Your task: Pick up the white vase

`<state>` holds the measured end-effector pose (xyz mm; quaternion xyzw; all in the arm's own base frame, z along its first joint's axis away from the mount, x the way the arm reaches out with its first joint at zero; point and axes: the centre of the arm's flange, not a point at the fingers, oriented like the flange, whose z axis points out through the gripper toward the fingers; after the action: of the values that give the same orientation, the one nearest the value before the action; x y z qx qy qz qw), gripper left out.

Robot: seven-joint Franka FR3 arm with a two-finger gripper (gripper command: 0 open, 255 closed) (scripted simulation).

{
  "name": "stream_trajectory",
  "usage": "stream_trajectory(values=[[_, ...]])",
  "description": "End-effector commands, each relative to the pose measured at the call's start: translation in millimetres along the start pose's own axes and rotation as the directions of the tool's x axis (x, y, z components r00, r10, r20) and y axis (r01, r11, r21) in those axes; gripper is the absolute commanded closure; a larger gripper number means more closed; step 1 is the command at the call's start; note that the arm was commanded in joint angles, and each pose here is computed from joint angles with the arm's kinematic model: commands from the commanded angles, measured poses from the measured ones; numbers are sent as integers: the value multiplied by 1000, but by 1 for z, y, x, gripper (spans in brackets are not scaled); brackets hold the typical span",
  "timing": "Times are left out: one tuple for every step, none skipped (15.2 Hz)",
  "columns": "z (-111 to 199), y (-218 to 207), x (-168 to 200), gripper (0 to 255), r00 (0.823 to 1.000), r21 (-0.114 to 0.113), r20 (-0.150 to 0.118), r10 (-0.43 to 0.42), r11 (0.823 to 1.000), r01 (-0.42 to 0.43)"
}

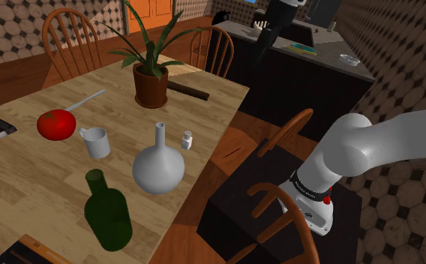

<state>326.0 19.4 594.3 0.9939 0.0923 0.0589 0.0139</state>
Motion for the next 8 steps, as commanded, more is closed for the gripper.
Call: stream_trajectory(values=[[0,0,0,0,1000,0,0,0,1000,0],[6,-10,6,0,1000,1,4,-4,1000,4],[13,-19,13,0,1000,3,7,-7,1000,7],[19,-29,19,0,1000,4,11,-11,1000,11],[26,-39,25,0,1000,6,15,-14,1000,14],[32,-49,32,0,1000,7,18,-18,1000,18],[39,-59,38,0,1000,9,22,-21,1000,21],[45,-69,44,0,999,10,25,-25,1000,25]])
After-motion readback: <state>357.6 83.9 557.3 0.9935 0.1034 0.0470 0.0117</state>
